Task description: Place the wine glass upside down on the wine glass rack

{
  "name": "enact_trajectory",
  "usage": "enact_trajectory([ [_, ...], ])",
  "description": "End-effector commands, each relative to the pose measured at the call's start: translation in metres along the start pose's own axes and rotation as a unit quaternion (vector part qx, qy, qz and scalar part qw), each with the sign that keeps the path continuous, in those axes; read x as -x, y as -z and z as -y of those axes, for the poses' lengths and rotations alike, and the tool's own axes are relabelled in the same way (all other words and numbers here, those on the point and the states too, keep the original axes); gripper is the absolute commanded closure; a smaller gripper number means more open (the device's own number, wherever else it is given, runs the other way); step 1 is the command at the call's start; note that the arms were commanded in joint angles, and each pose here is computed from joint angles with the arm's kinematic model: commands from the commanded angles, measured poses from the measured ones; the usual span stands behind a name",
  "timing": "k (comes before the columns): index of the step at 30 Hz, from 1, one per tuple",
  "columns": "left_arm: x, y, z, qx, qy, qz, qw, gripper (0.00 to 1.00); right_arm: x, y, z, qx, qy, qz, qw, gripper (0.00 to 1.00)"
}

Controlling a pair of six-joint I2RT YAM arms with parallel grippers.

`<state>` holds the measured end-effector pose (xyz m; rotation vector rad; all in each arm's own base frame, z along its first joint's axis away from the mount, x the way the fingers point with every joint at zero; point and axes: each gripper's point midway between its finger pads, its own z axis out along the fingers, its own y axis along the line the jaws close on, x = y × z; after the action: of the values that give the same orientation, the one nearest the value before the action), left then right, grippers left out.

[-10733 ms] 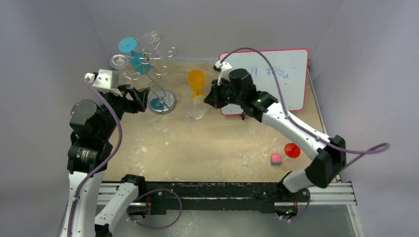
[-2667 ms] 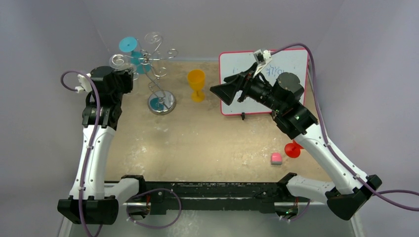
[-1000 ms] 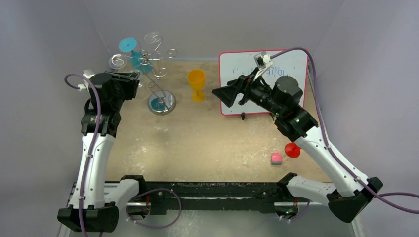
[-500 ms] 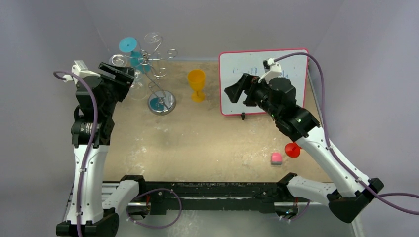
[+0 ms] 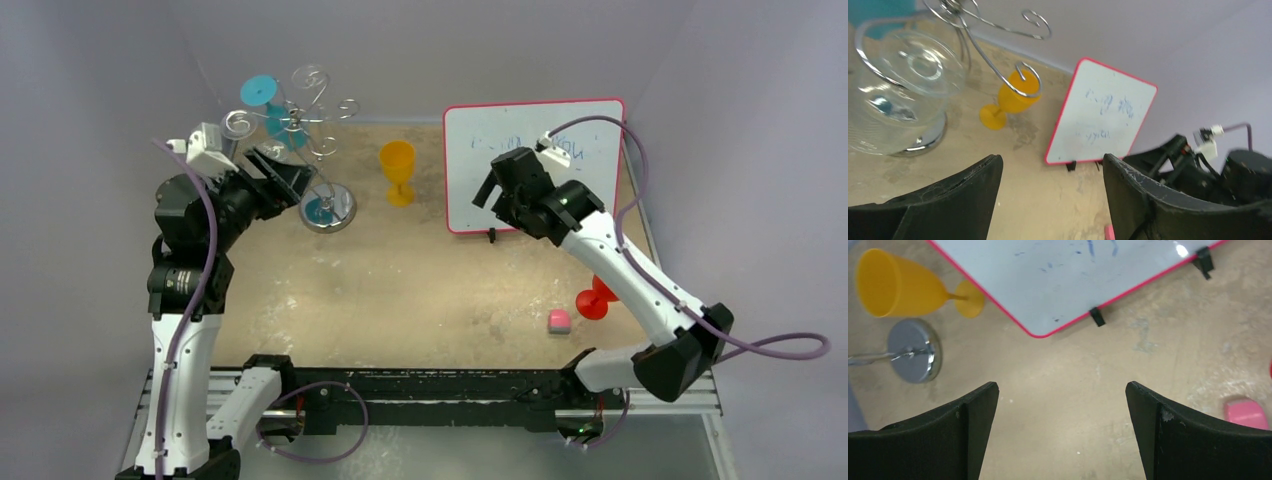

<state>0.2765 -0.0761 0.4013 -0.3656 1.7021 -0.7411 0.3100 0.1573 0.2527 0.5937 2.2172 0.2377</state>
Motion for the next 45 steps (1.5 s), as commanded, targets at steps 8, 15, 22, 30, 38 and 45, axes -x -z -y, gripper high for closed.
enact_trajectory([
  [8, -0.040, 0.021, 0.051, -0.165, -0.079, -0.079, 0.980, 0.23, 0.021, 0.009, 0.099, -0.211, -0.082, 0.065, 0.972, 0.04],
  [15, -0.037, 0.025, 0.048, -0.151, -0.092, -0.064, 0.982, 0.22, 0.036, 0.016, 0.146, -0.256, -0.114, 0.090, 0.956, 0.13],
  [22, -0.037, 0.028, 0.047, -0.144, -0.098, -0.059, 0.983, 0.22, 0.047, 0.025, 0.198, -0.313, -0.162, 0.123, 0.928, 0.29],
  [30, -0.036, 0.030, 0.048, -0.141, -0.104, -0.057, 0.983, 0.22, 0.039, 0.013, 0.236, -0.356, -0.189, 0.122, 0.907, 0.41],
  [38, -0.034, 0.031, 0.049, -0.142, -0.104, -0.054, 0.983, 0.22, 0.030, -0.003, 0.241, -0.354, -0.193, 0.112, 0.908, 0.47],
  [45, -0.033, 0.030, 0.048, -0.137, -0.102, -0.050, 0.984, 0.22, 0.024, -0.007, 0.245, -0.357, -0.195, 0.107, 0.907, 0.58],
])
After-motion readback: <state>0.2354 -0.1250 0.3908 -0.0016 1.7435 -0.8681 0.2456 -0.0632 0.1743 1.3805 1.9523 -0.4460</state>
